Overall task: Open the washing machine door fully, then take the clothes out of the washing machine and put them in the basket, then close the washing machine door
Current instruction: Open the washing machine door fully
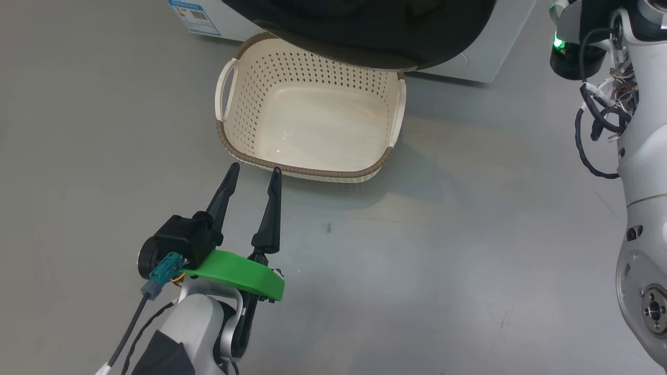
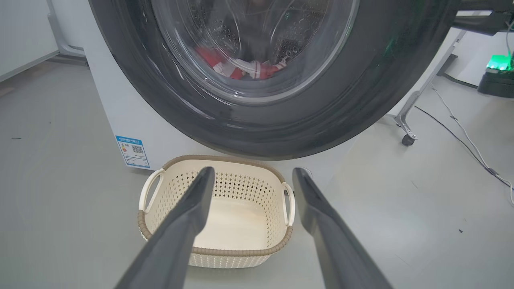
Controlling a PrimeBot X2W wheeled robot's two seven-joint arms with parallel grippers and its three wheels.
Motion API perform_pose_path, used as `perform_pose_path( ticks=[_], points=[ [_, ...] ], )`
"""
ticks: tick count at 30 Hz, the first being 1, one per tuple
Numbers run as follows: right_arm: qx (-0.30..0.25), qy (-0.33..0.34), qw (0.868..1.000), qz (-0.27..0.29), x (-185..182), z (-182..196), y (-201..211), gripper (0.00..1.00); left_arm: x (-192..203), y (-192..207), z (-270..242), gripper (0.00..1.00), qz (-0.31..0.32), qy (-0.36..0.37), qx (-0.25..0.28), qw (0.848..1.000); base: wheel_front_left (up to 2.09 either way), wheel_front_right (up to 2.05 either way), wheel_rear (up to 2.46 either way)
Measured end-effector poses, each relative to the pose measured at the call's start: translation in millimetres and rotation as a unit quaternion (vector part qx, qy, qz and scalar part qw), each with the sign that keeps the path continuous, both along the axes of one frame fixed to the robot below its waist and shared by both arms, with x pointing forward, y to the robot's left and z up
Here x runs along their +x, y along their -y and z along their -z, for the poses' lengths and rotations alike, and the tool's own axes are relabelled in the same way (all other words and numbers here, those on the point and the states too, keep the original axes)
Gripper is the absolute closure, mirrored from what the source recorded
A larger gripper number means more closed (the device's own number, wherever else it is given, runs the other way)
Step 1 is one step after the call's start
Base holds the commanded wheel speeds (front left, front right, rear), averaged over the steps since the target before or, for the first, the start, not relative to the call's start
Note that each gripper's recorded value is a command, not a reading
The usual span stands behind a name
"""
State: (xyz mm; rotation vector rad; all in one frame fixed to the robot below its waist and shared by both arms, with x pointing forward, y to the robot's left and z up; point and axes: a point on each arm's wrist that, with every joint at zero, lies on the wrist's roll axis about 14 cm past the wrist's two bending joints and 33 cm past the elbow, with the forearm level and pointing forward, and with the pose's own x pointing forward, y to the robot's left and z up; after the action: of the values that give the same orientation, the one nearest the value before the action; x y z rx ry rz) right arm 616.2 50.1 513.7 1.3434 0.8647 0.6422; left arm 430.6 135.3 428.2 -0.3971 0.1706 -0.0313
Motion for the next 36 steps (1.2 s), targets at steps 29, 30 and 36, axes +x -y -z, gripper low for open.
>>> perform_pose_path(
  ticks=[29,30,36],
  points=[
    [0.009,-0.021,0.997,-0.079,-37.9,1.5,-19.5,1.00,-7.7,2.8,-7.7,0.00,0.003,0.008,0.000,1.000,0.00,0.00,0.00],
    [0.007,-0.021,0.997,-0.080,-38.8,1.9,-20.0,1.00,-7.9,2.7,-8.0,0.00,0.002,0.008,0.000,1.000,0.00,0.00,0.00],
    [0.004,-0.021,0.997,-0.080,-40.9,1.6,-20.6,1.00,-8.3,2.8,-9.9,0.00,0.002,0.010,0.000,1.000,0.00,0.00,0.00]
  ],
)
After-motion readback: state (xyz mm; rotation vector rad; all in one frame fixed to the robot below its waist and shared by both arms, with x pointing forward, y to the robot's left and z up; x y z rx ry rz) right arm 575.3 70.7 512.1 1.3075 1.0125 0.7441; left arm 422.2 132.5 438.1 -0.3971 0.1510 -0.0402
